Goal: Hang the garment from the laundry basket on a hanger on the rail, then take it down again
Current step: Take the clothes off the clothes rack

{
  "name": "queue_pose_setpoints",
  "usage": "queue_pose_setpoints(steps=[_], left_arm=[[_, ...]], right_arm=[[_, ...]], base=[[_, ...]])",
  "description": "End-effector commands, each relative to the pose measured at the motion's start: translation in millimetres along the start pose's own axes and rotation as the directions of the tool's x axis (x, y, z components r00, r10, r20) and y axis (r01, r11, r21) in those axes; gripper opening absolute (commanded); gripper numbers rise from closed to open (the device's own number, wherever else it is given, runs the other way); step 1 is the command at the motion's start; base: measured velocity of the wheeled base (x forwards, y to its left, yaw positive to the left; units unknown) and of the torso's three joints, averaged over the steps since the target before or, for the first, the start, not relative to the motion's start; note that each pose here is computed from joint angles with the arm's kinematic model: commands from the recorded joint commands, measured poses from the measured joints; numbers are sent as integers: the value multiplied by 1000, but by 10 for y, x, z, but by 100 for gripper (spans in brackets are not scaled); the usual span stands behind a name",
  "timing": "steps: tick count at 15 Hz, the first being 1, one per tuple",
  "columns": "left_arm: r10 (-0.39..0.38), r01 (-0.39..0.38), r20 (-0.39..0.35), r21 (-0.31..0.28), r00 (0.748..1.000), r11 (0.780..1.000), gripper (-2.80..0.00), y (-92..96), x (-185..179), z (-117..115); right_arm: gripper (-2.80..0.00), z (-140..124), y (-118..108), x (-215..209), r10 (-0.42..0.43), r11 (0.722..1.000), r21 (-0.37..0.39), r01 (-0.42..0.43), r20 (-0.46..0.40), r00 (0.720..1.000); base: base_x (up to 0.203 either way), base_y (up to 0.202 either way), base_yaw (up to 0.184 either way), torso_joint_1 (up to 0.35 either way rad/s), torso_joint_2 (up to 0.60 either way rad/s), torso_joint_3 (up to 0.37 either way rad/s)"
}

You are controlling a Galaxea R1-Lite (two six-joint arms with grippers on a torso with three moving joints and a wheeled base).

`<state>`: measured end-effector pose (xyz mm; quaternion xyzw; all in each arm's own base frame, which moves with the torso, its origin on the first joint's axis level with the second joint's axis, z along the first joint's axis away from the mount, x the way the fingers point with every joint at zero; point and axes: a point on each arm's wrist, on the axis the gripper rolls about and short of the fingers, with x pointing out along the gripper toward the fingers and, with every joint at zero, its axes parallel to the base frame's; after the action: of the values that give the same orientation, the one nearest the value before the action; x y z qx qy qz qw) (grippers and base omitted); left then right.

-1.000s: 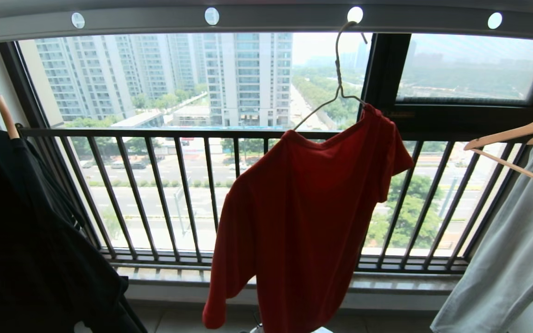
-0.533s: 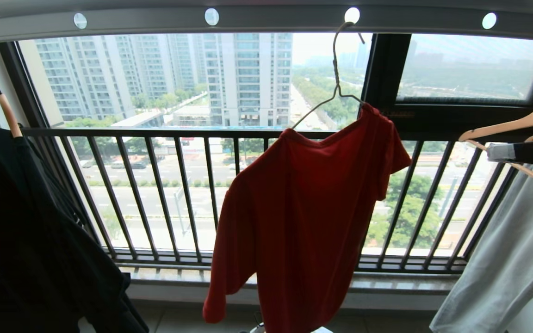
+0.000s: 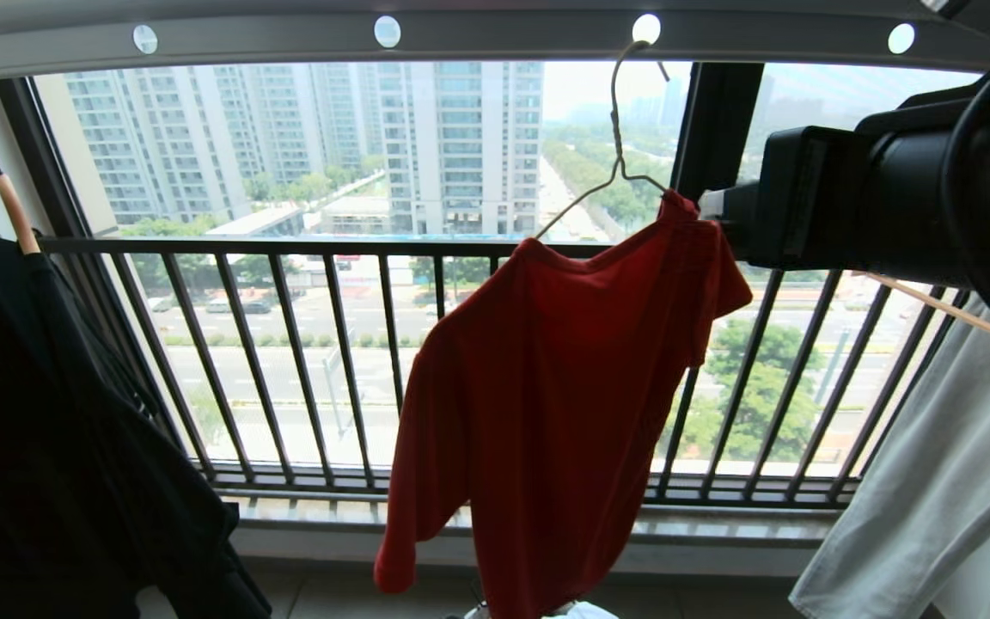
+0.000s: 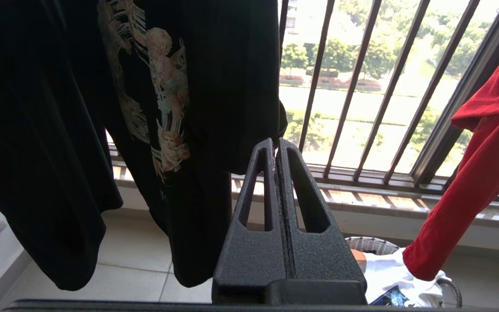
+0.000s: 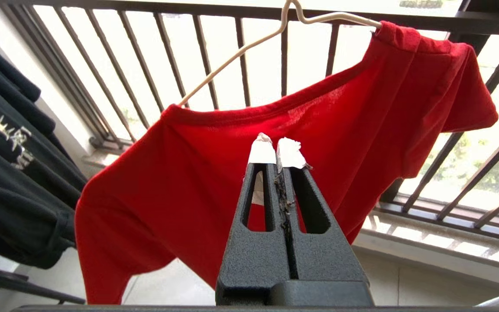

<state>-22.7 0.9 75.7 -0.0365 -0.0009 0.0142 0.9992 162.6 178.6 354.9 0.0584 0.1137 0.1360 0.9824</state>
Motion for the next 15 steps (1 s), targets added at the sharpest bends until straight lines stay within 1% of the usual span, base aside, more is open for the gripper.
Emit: queue_pose_setpoints(steps=[1, 2, 4, 6, 8, 9, 12, 15], left_arm=[[1, -1, 0, -1, 1000, 1000, -280, 0, 0, 0], [0, 0, 2, -1, 1000, 1000, -280, 0, -1, 1], [1, -1, 1, -1, 1000, 1000, -280, 0, -1, 0], [1, -1, 0, -1, 1000, 1000, -280, 0, 0, 0], [1, -1, 1, -1, 1000, 1000, -280, 0, -1, 0], [1, -1, 0, -1, 1000, 1000, -280, 0, 1, 0], [1, -1, 1, -1, 1000, 1000, -280, 0, -1, 0], [1, -1, -1, -1, 1000, 1000, -280, 0, 1, 0]], right_arm=[[-280, -77, 309, 423, -99, 995, -9, 99, 13, 995], [0, -56, 372, 502, -132, 991, 5, 132, 37, 991], [0, -56, 444, 600, -146, 989, 14, 146, 48, 988], [0, -109, 521, 772, -160, 987, 7, 160, 40, 986], [0, -101, 560, 913, -201, 980, 14, 201, 55, 978], [0, -107, 559, 959, -226, 974, 11, 226, 60, 972], [0, -122, 465, 1106, -286, 958, 9, 286, 60, 956], [0, -126, 394, 1237, -331, 944, 12, 330, 62, 942]], base=[[0, 0, 0, 0, 0, 0], [0, 0, 0, 0, 0, 0], [0, 0, 0, 0, 0, 0], [0, 0, 0, 0, 0, 0], [0, 0, 0, 0, 0, 0], [0, 0, 0, 0, 0, 0], [0, 0, 0, 0, 0, 0], [0, 0, 0, 0, 0, 0]])
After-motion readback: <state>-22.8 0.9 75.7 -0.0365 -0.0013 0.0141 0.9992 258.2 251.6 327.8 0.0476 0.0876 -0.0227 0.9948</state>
